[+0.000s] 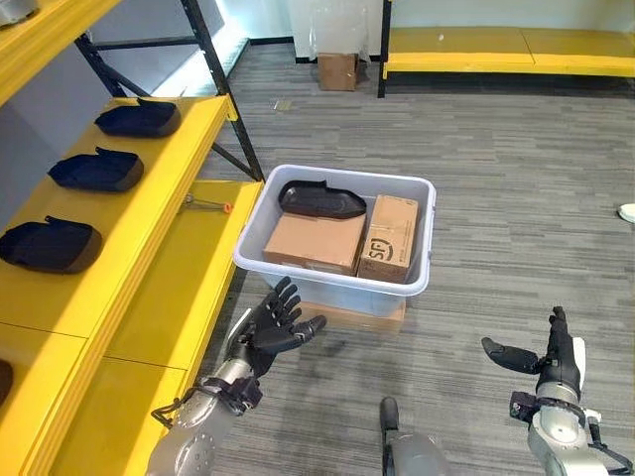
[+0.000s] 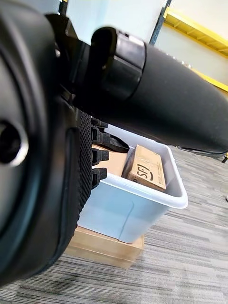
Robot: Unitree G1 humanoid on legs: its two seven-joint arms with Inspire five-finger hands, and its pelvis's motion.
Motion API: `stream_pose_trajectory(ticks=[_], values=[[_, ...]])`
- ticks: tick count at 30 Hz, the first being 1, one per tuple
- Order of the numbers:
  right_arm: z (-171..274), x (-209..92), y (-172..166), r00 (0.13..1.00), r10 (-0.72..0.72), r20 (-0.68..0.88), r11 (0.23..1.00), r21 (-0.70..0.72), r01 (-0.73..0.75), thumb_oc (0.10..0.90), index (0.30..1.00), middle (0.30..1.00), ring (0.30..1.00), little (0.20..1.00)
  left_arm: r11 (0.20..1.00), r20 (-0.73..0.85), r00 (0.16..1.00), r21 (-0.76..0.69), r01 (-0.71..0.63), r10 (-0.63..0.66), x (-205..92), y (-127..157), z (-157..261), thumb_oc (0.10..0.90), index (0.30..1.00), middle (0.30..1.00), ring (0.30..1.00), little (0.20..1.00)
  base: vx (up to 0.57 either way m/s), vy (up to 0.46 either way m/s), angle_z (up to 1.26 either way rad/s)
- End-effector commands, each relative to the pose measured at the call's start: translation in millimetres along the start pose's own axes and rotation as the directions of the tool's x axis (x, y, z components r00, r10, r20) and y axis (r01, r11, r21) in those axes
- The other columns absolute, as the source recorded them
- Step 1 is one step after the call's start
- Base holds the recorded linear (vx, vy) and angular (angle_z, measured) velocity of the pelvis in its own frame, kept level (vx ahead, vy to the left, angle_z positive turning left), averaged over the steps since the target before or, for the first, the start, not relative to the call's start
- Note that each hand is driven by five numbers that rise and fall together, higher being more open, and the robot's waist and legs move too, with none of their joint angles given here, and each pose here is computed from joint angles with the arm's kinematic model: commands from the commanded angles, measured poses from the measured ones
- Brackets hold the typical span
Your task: Move parts from the plastic box to the shelf.
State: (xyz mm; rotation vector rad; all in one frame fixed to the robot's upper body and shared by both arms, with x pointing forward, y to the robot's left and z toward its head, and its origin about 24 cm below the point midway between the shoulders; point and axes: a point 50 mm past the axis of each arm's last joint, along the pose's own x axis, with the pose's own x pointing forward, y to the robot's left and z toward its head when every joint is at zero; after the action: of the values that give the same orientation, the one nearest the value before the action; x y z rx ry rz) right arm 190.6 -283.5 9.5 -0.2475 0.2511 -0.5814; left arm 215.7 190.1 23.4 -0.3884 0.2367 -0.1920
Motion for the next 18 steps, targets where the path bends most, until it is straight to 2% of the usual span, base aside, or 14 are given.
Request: stream_pose_trajectory(ticks=[1,4,6,11,14,18], values=[[59.3,3.1,-11.9,0.952,-0.007,0.307,0.999,0.049,-0.008,0.900,1.000,1.000,1.000,1.000,0.997,0.213,0.976,0.065,0.034,-0.047,-2.1,-9.4,42.5,0.900,1.000,1.000,1.000,1.000,0.04,-0.212,-0.13],[60.1,1.6,-6.4,0.947,0.029,0.319,0.997,0.063,-0.052,0.900,1.000,1.000,1.000,1.000,0.997,0.248,0.969,0.081,0.004,-0.024,2.1,-4.7,53.2,0.900,1.000,1.000,1.000,1.000,0.09,-0.423,0.04],[60.8,3.5,0.6,0.945,0.049,0.323,0.995,0.061,-0.073,0.900,1.000,1.000,1.000,1.000,0.997,0.252,0.968,0.078,-0.008,-0.012,1.6,-1.8,53.1,0.900,1.000,1.000,1.000,1.000,0.15,-0.014,-0.11],[64.8,4.1,5.8,0.937,0.129,0.326,0.991,-0.001,-0.137,0.900,1.000,1.000,1.000,1.000,0.999,0.249,0.968,0.036,-0.037,0.027,-1.8,9.1,46.9,0.900,1.000,1.000,1.000,1.000,0.37,0.303,-0.76],[63.5,4.5,2.9,0.943,0.118,0.312,0.992,-0.001,-0.123,0.900,1.000,1.000,1.000,1.000,0.999,0.225,0.974,0.040,-0.013,0.004,0.2,10.7,40.5,0.900,1.000,1.000,1.000,1.000,0.24,0.246,-0.71],[57.4,1.2,-2.2,0.954,0.090,0.285,0.995,0.003,-0.095,0.900,1.000,1.000,1.000,1.000,0.999,0.206,0.978,0.038,0.010,-0.017,3.8,6.2,39.2,0.900,1.000,1.000,1.000,1.000,0.17,0.197,0.27]])
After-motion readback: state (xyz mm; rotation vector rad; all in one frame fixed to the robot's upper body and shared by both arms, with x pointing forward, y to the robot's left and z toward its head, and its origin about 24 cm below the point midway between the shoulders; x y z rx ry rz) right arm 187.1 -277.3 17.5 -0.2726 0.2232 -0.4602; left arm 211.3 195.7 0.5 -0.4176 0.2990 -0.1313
